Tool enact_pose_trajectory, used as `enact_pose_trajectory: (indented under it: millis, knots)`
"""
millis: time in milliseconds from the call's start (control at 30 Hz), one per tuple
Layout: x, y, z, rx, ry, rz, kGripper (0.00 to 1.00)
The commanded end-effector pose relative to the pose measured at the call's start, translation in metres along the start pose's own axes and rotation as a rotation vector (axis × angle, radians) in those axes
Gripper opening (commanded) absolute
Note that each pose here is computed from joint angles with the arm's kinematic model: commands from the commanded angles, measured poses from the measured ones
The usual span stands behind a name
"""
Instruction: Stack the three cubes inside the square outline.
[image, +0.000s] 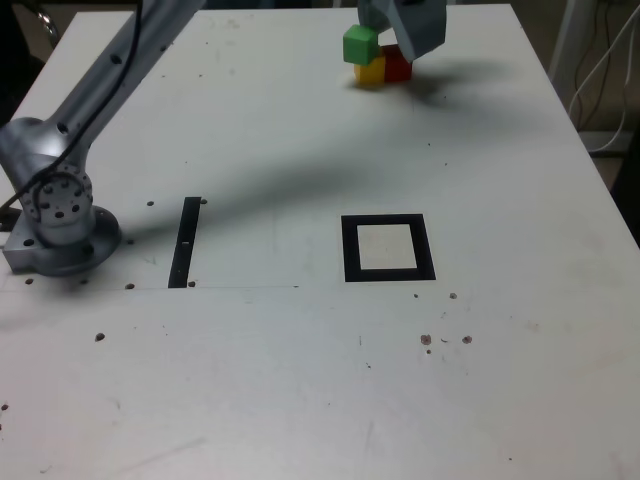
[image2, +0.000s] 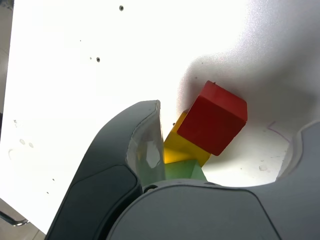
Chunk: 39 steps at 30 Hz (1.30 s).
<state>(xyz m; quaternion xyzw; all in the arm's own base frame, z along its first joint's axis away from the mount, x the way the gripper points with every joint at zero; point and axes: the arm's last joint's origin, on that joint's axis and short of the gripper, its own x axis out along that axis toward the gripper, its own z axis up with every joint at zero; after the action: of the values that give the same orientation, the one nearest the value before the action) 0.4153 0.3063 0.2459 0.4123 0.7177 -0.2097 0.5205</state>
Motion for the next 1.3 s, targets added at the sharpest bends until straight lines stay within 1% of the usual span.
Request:
enact_pose_trajectory:
  millis: [0, 200, 333, 567, 700, 800, 900, 1067, 1133, 1267]
  knots:
    - [0.006, 0.001, 0.002, 0.006, 0.002, -0.009, 0.88]
    - [0.016, 0.003, 0.006, 0.027, 0.000, -0.021, 0.85]
    - [0.017, 0.004, 0.007, 0.033, -0.003, -0.019, 0.82]
    - [0.020, 0.006, 0.009, 0.043, -0.021, -0.016, 0.72]
    - [0.022, 0.007, 0.010, 0.053, -0.030, -0.015, 0.71]
    - [0.022, 0.009, 0.011, 0.053, -0.034, -0.004, 0.71]
    - [0.022, 0.012, 0.011, 0.047, -0.037, 0.016, 0.72]
    - [0.018, 0.014, 0.009, 0.041, -0.024, 0.030, 0.83]
    - [0.014, 0.012, 0.006, 0.040, -0.016, 0.031, 0.87]
    - [-0.002, 0.010, -0.002, 0.028, -0.006, 0.050, 0.90]
